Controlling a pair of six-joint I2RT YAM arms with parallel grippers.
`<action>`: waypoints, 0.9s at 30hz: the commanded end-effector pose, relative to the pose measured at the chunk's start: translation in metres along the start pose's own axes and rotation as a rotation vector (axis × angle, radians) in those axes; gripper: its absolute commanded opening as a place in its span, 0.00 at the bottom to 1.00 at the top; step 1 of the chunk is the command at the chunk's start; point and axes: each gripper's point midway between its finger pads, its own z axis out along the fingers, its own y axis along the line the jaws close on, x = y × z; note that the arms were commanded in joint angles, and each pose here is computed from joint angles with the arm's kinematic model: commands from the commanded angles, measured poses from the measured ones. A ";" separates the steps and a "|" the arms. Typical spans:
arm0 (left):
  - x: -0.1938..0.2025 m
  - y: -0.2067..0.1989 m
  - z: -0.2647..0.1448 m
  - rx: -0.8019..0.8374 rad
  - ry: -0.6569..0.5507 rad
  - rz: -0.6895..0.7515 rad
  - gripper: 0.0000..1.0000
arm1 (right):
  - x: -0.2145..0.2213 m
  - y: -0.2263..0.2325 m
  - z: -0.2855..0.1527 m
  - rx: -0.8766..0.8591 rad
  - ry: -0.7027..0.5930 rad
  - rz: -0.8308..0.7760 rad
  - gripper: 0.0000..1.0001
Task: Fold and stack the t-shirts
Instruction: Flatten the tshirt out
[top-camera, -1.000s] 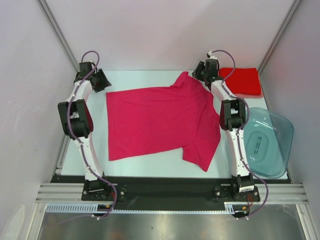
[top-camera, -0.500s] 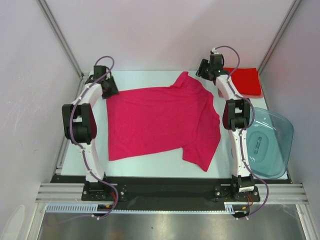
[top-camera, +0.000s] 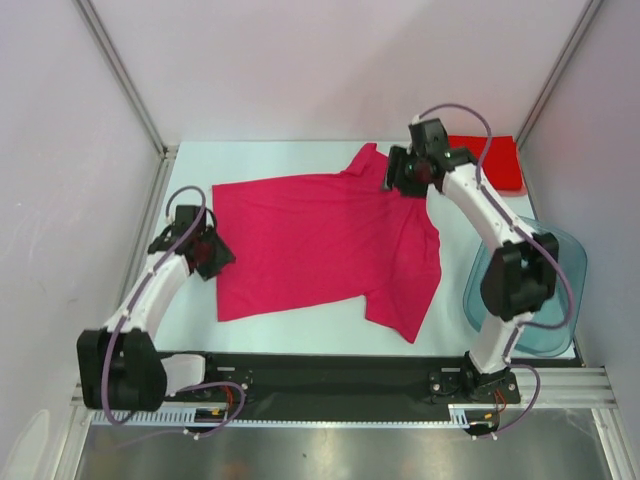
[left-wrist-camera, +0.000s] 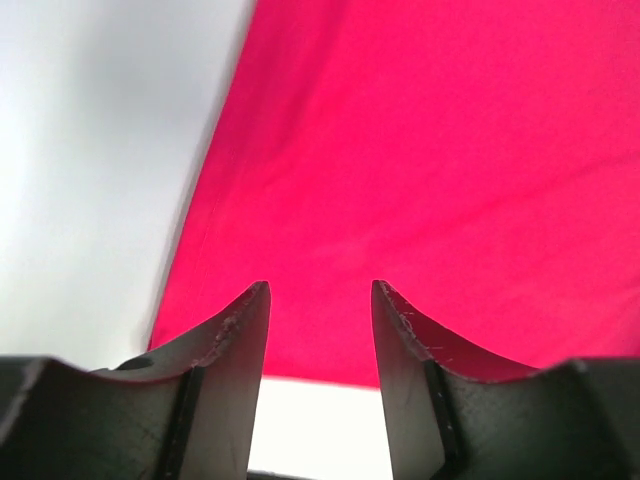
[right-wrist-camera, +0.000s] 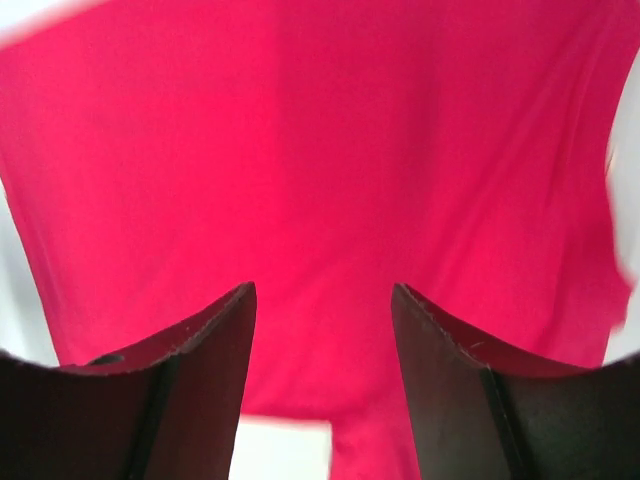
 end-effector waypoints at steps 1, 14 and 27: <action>0.025 0.019 -0.013 -0.010 0.017 -0.186 0.50 | 0.065 0.002 -0.041 -0.009 0.108 -0.054 0.63; 0.095 0.082 -0.001 -0.205 0.181 -0.509 0.52 | 0.249 -0.030 -0.124 0.023 0.350 -0.015 0.64; 0.115 0.106 0.009 -0.339 0.211 -0.568 0.52 | 0.298 -0.067 -0.114 0.135 0.415 0.059 0.69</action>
